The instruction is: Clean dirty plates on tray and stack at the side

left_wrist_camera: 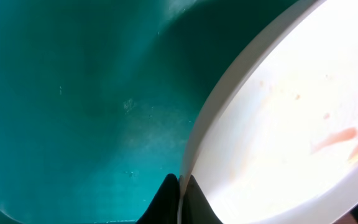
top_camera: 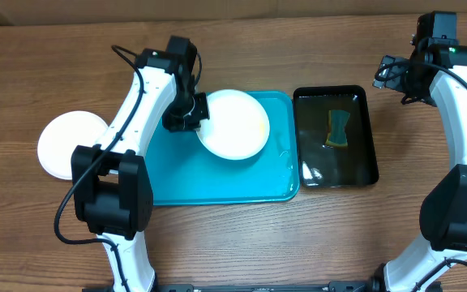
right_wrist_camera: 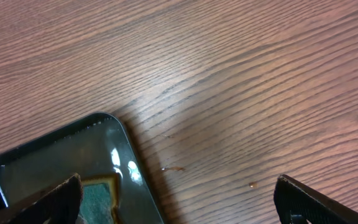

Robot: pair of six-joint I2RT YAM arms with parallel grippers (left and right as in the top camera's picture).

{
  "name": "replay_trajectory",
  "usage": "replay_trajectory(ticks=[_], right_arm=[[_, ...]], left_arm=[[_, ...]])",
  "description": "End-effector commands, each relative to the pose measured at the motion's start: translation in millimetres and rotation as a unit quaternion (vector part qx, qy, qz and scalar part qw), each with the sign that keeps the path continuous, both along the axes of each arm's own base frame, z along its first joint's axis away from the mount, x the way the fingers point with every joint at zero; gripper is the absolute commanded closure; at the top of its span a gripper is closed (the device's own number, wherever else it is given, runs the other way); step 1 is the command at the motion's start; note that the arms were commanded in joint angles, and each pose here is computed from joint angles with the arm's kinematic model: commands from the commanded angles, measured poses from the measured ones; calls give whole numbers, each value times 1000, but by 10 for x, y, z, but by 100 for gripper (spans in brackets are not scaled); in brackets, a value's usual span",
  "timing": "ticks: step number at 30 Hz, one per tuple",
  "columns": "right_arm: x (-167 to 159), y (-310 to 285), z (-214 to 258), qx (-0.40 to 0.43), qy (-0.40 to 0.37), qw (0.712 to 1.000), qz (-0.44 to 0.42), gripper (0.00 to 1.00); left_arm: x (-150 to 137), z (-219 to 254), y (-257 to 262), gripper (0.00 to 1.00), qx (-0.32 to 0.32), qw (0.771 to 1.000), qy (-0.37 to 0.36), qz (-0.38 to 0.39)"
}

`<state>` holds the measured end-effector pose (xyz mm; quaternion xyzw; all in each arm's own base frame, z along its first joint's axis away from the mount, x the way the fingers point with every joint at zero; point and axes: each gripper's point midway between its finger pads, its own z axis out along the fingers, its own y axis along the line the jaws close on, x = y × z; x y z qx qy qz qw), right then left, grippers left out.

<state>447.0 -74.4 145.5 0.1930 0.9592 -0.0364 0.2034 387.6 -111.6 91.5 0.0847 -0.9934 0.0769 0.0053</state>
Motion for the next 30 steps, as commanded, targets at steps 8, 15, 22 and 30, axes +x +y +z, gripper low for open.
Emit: replay_trajectory(ticks=[8, 15, 22, 30], right_arm=[[32, 1, 119, -7, -16, 1000, 1, 0], [32, 1, 119, -7, -16, 1000, 1, 0], [32, 1, 119, -7, -16, 1000, 1, 0], [31, 2, 118, -7, -15, 1000, 1, 0]], left_arm=[[239, 383, -286, 96, -19, 998, -56, -12], [239, 412, -727, 96, -16, 995, -91, -45], [226, 451, -1168, 96, 16, 985, -146, -87], [275, 564, -1491, 96, 79, 962, -231, -120]])
